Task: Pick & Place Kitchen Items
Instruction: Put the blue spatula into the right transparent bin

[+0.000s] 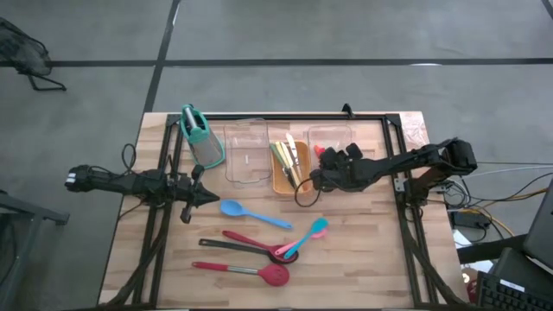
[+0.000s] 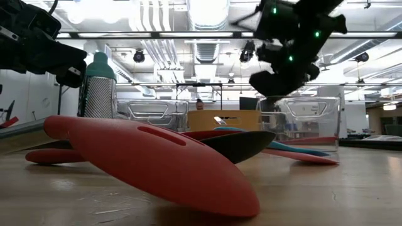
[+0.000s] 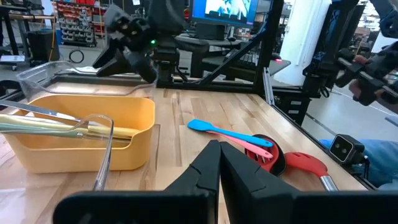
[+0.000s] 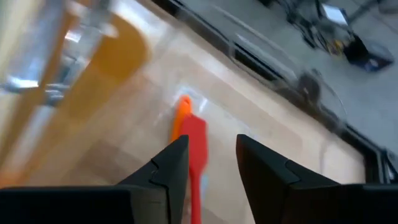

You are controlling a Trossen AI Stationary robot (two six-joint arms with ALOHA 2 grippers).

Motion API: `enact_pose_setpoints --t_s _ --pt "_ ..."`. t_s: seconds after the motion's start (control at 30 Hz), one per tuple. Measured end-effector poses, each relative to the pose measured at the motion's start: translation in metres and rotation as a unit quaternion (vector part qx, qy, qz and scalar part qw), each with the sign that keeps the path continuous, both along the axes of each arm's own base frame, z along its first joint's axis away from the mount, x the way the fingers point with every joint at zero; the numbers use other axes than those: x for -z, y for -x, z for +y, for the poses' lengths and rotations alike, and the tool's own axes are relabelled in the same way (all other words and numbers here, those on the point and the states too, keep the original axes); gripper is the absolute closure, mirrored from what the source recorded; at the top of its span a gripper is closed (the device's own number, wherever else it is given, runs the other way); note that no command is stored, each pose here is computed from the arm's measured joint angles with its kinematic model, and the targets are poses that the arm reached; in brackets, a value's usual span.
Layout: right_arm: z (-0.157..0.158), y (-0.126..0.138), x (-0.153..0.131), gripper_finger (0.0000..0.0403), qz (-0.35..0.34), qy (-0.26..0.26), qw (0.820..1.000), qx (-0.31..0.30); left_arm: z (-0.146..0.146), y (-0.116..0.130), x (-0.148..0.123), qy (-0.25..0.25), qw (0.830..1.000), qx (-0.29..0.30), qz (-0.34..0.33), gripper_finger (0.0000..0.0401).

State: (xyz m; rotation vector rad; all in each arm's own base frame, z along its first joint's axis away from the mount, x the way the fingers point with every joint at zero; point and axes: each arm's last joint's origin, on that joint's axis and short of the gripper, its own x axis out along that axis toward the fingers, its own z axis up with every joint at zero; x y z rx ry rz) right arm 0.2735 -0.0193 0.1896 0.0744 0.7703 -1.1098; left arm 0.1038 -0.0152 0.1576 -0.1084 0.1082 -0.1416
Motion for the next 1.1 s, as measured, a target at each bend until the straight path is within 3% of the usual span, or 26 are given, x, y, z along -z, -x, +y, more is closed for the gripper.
enact_pose_setpoints --t_s 0.33,0.43,0.57,0.8,0.93,1.1 --pt "0.031 -0.023 -0.031 0.0244 0.006 0.027 0.992 -0.122 0.000 0.000 0.000 0.000 1.000 0.000 0.000 0.0389" --pt "0.044 -0.027 -0.038 0.0240 0.023 0.011 0.982 -0.185 0.000 0.000 0.000 0.000 1.000 0.000 0.000 0.0389" --pt "0.068 -0.032 -0.040 0.0240 0.007 -0.051 0.954 -0.294 0.000 0.000 0.000 0.000 1.000 0.000 0.000 0.0389" --pt "0.108 -0.037 -0.039 0.0265 -0.067 -0.164 0.866 -0.468 0.000 0.000 0.000 0.000 1.000 0.000 0.000 0.0389" --pt "0.124 -0.037 -0.040 0.0281 -0.095 -0.184 0.850 -0.485 0.000 0.000 0.000 0.000 1.000 0.000 0.000 0.0389" --pt "0.138 -0.038 -0.022 0.0299 -0.062 -0.194 0.844 -0.495 0.000 0.000 0.000 0.000 1.000 0.000 0.000 0.0389"
